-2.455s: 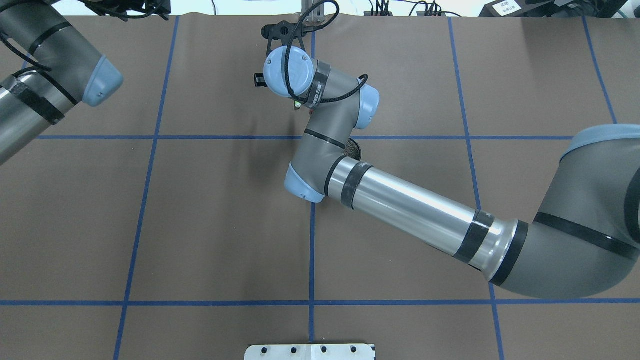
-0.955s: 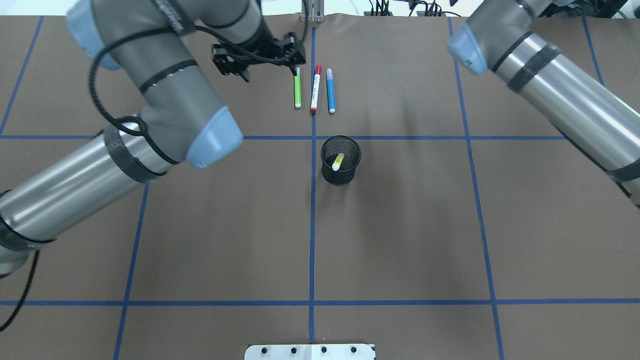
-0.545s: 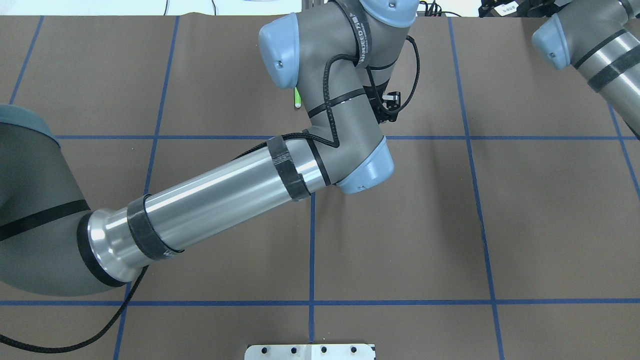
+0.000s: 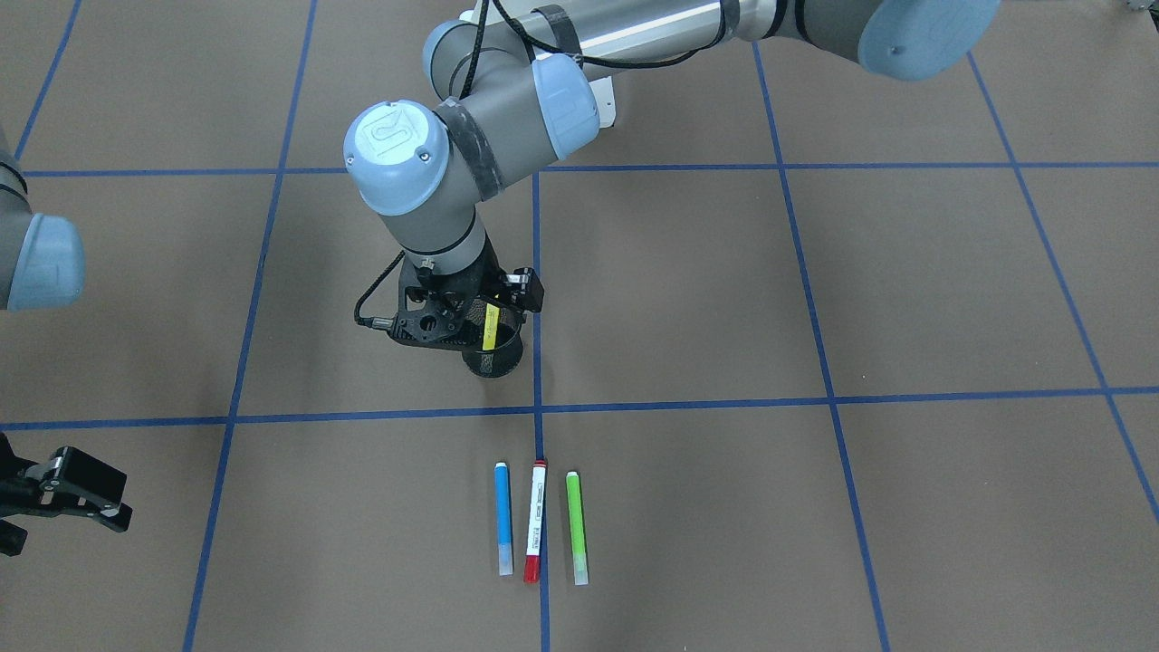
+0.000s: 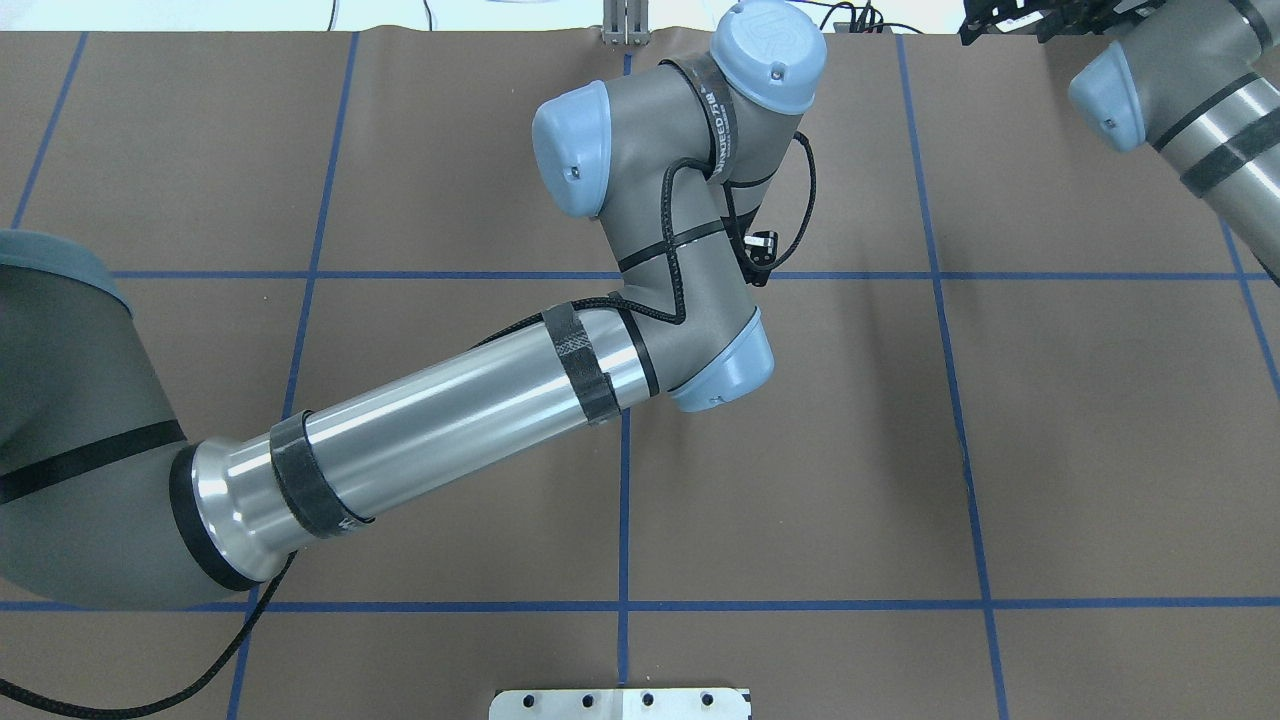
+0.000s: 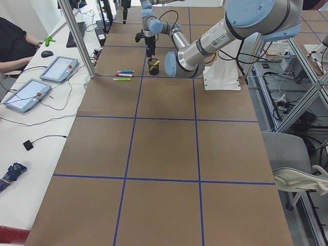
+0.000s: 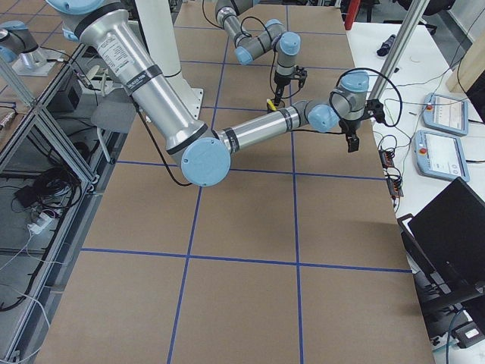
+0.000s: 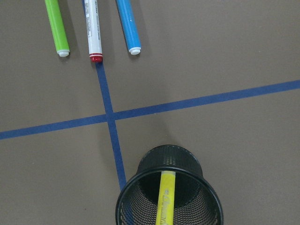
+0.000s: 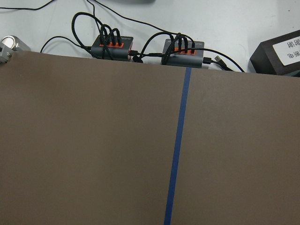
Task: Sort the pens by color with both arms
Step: 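Lower the left gripper into the cup and grasp the yellow marker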
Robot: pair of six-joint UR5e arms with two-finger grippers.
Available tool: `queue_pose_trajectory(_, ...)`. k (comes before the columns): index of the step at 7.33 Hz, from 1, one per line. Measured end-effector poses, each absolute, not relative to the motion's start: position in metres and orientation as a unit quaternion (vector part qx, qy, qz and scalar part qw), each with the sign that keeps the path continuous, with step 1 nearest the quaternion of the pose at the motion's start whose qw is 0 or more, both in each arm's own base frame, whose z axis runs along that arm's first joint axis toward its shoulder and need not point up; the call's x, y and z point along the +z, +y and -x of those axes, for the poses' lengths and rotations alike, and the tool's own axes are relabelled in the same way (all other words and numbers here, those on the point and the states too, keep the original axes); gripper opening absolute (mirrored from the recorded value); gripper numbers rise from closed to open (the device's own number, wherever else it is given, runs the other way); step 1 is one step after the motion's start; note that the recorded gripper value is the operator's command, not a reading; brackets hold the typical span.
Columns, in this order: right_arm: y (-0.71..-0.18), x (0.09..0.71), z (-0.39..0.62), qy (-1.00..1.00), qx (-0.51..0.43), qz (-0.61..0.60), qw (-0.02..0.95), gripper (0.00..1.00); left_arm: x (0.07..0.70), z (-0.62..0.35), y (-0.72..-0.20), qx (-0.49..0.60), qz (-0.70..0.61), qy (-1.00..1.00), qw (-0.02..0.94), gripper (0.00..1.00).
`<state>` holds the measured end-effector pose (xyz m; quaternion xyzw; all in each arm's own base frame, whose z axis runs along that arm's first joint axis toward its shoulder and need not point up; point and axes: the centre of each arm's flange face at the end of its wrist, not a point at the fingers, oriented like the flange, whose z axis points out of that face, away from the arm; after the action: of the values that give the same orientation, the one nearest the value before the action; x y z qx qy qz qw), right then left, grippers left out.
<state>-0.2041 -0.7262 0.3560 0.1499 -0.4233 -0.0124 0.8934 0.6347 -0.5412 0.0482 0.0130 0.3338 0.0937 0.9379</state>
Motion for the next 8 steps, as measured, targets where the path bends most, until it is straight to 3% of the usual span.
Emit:
queue_pose_trajectory(5, -0.725, 0.35, 0.218, -0.419, -0.017, -0.154, 0.895, 0.98, 0.067, -0.634, -0.534, 0.104, 0.004, 0.35, 0.931, 0.82)
queue_pose_trajectory(8, -0.724, 0.351, 0.219, -0.418, -0.018, -0.154, 0.895, 0.98, 0.065, -0.63, -0.527, 0.104, 0.021, 0.36, 0.927, 0.65)
